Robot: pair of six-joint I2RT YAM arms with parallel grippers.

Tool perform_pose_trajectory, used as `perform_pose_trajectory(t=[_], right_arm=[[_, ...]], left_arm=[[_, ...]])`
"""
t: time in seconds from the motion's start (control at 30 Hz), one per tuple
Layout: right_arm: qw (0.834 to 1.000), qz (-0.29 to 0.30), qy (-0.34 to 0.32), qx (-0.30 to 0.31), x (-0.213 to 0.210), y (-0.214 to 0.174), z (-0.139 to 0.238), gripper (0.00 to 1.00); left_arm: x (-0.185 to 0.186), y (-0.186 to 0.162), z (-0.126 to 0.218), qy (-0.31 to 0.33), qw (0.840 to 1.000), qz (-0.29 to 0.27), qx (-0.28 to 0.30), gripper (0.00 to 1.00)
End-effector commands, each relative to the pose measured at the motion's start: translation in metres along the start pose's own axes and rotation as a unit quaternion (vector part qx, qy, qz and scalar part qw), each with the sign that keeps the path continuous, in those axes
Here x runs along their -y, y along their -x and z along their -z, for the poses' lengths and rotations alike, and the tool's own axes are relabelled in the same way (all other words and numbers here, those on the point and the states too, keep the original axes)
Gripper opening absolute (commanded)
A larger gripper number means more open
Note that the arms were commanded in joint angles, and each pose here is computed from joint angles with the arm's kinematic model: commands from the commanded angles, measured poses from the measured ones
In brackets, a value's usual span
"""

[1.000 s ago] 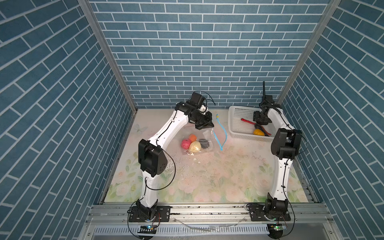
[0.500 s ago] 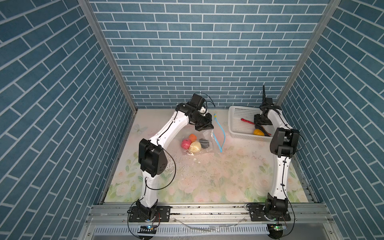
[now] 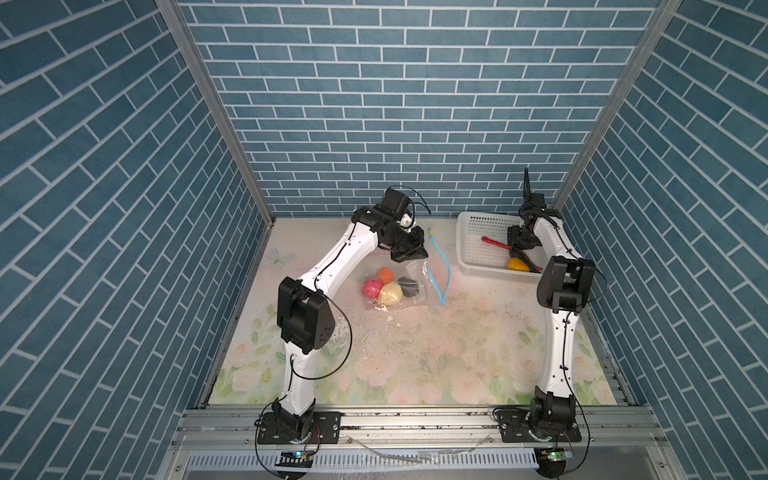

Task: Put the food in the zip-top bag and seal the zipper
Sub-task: 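Grasp the second dark avocado in the basket with right gripper and lift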

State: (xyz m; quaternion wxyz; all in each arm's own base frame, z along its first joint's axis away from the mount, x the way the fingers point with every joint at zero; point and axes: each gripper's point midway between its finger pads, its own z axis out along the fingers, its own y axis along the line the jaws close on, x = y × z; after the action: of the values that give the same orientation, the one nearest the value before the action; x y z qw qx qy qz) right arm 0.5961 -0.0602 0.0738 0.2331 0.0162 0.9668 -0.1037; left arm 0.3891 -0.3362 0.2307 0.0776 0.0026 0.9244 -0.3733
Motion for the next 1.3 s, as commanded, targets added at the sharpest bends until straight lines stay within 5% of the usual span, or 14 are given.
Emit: perform_pose_trajectory(t=[0.0, 0.63, 1.27], right_arm=[[0.998, 0.041, -0.040, 0.001, 0.017, 0.005, -0.002, 0.85], [0.991, 0.126, -0.043, 0.004, 0.011, 0.005, -0.029, 0.87], [0.990, 0.048, 0.127, 0.035, -0.044, 0.015, 0.000, 0.66]], left_arm=[[0.003, -0.005, 0.002, -0.002, 1.000, -0.006, -0.004, 0.00], [0.001, -0.006, -0.002, -0.001, 1.000, -0.003, -0.006, 0.00], [-0.001, -0.008, -0.003, 0.000, 1.000, -0.003, -0.007, 0.00]])
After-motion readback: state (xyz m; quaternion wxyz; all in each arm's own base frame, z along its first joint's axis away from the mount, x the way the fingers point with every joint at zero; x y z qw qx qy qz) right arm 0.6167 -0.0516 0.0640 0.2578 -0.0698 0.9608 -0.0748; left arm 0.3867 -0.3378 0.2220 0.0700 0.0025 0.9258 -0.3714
